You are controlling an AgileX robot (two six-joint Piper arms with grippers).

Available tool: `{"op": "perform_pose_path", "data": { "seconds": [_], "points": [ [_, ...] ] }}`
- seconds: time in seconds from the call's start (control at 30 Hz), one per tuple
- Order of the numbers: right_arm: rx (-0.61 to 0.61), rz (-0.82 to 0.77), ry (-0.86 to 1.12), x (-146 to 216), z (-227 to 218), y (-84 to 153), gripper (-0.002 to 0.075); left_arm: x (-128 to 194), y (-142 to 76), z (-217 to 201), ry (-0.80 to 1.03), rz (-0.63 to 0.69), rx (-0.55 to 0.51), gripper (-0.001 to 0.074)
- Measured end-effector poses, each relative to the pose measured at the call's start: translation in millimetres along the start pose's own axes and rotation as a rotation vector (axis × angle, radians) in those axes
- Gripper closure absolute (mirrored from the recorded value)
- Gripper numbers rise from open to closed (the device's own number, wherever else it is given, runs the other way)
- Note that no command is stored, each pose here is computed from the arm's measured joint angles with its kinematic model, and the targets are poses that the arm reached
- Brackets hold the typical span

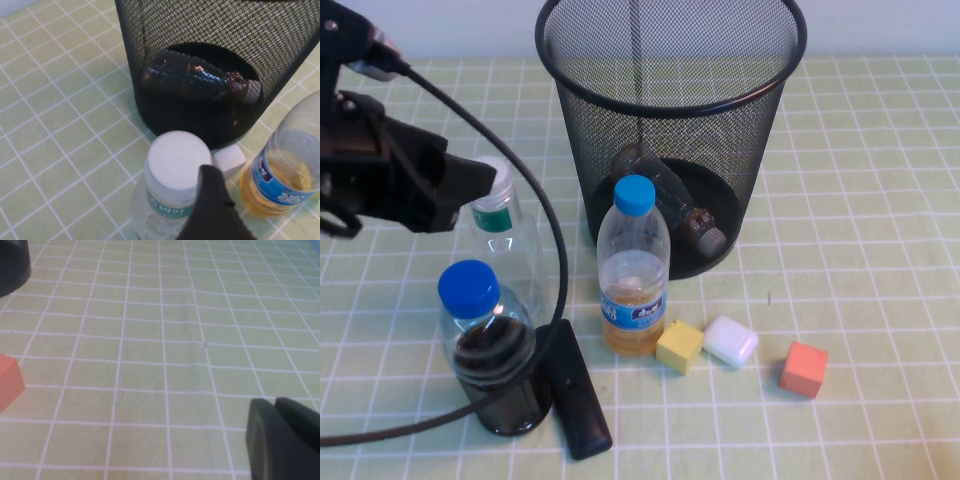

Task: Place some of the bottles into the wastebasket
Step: Pick up a bottle from the table with left arm

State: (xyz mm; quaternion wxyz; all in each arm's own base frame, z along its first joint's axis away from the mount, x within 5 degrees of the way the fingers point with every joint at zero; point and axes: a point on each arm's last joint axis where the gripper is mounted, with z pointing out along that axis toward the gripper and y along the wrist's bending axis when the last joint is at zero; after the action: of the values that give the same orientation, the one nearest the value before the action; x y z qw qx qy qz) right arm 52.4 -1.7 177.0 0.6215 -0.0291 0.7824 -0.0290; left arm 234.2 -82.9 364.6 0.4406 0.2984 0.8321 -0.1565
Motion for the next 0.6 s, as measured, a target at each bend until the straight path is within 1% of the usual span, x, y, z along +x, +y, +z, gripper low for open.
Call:
{"op": "perform_pose_path", "data": {
  "seconds": [0.07,0.17,0.3,0.47,0.6],
  "points": [
    [0.000,0.000,0.000,0,0,0,0.0734,0,2,6,-0.005,-0.017,0.008,0.0303],
    [0.000,0.000,0.000,0,0,0,0.0734,-1,6,14,-0.014,-0.034,0.001,0.0275],
    [0.000,0.000,0.000,0,0,0,0.0734,1,7,23,-0.058,-0.062,0.000,0.0267],
    [0.000,0.000,0.000,0,0,0,0.0734,1,13,35,-0.113,-0.117,-0.030,0.0264],
    [0.000,0.000,0.000,0,0,0,0.0734,4,19,51,-0.101,-0.154,-0.022,0.0264]
  ]
}}
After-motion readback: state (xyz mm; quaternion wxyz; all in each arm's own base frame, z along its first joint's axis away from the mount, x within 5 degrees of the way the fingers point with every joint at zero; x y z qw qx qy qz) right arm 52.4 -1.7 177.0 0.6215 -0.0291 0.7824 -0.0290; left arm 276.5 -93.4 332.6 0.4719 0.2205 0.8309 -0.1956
